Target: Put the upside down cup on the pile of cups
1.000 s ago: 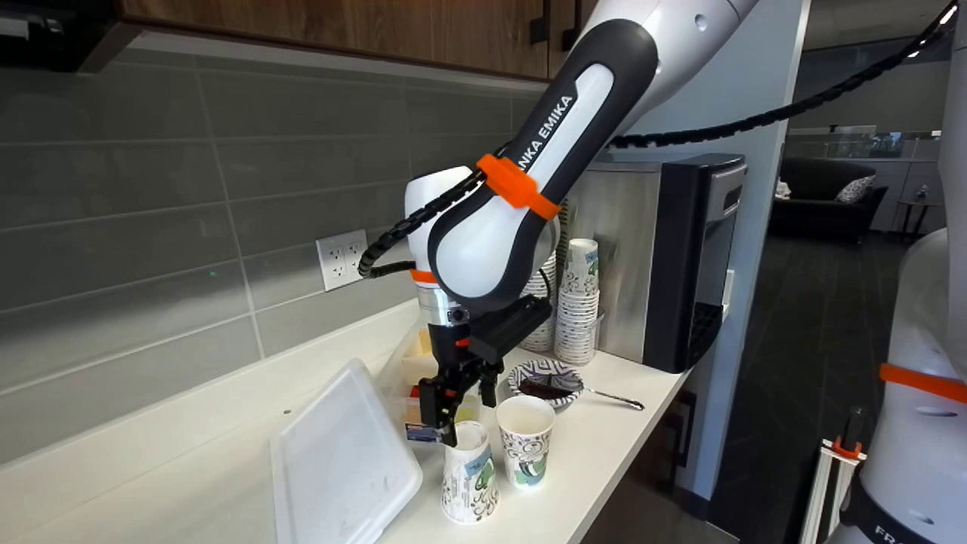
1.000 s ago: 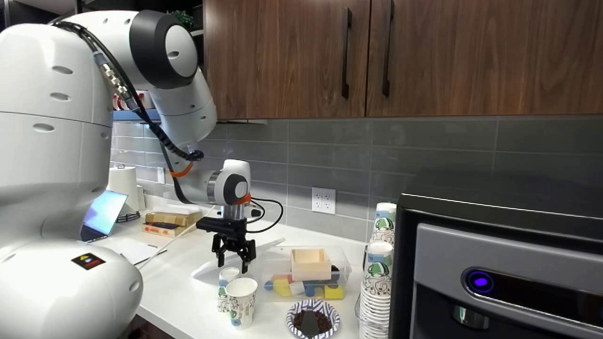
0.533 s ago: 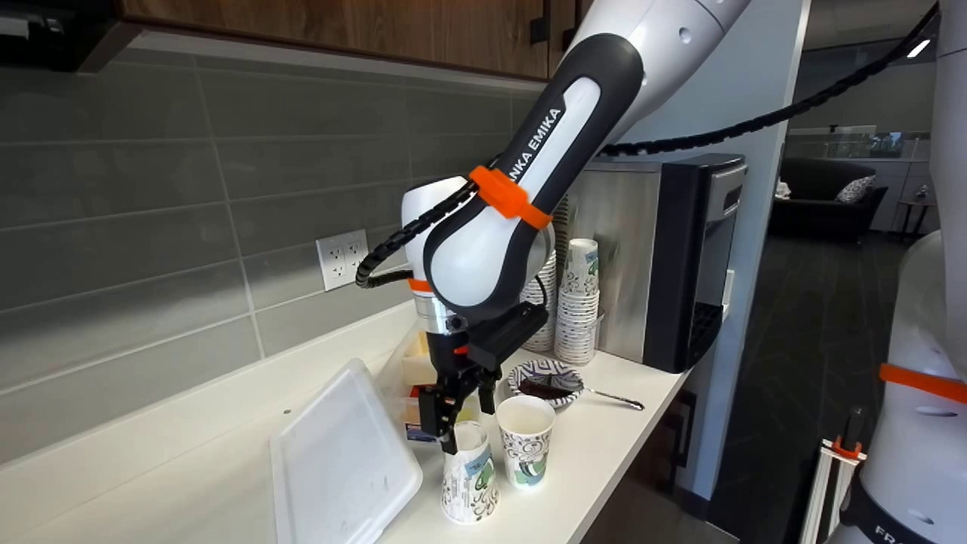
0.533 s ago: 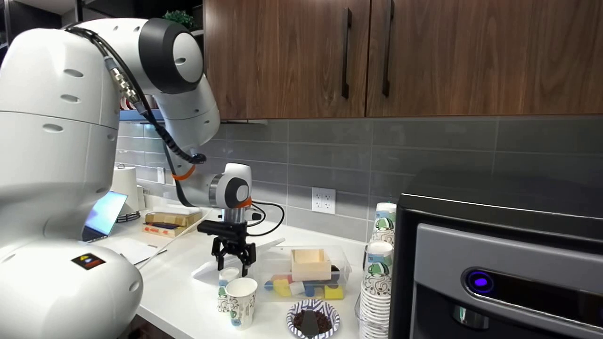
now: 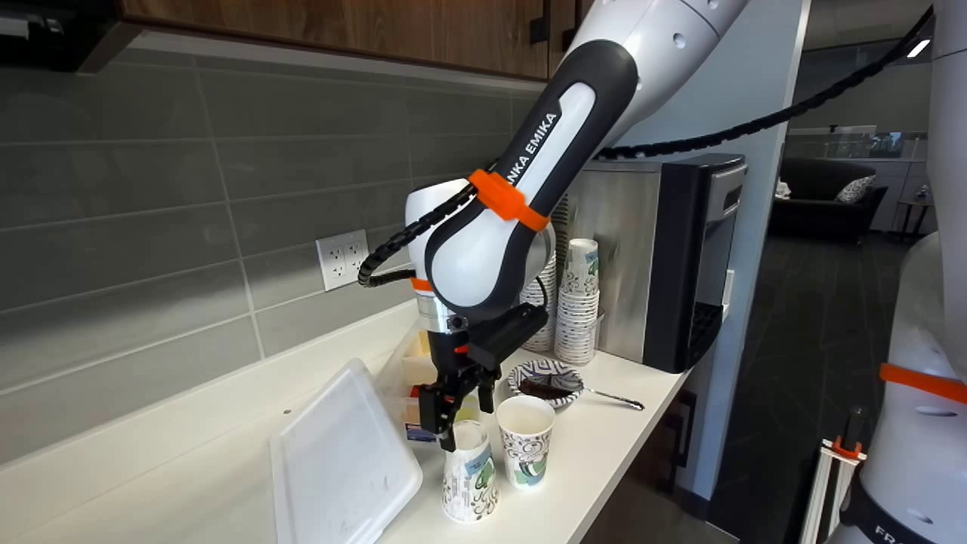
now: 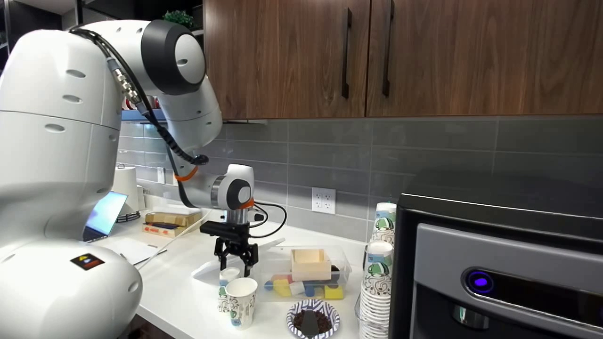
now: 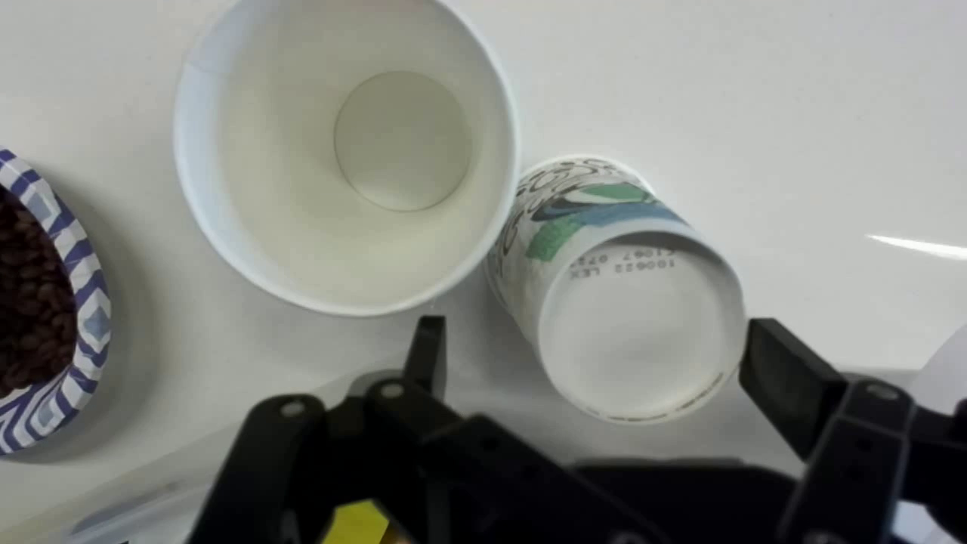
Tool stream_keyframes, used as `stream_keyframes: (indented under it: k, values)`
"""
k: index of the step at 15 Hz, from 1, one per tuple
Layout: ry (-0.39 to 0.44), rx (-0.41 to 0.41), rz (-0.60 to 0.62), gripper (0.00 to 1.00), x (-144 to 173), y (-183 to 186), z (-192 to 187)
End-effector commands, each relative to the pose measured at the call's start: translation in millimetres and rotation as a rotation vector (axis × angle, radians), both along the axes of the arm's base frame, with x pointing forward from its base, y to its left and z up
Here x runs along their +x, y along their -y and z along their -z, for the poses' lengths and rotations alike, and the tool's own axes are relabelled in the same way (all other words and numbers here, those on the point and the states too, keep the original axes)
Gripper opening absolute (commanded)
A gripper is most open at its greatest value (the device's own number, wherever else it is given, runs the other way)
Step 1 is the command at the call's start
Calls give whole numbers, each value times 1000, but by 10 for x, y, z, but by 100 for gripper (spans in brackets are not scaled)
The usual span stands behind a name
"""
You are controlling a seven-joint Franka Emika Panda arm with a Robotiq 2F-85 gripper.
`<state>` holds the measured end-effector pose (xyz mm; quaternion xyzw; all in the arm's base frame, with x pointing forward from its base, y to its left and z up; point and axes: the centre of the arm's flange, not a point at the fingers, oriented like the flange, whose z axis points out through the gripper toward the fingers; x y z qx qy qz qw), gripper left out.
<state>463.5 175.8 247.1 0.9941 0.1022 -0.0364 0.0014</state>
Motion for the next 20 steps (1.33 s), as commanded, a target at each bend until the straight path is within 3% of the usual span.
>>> stream_keyframes:
  k: [1, 5, 16, 20]
  values:
    - [8, 31, 3, 100, 52, 80, 40]
    - [18, 51, 0, 100, 60, 123, 30]
    - [38, 200, 59, 100, 71, 317, -108]
    - [3, 207, 112, 100, 66, 458, -166]
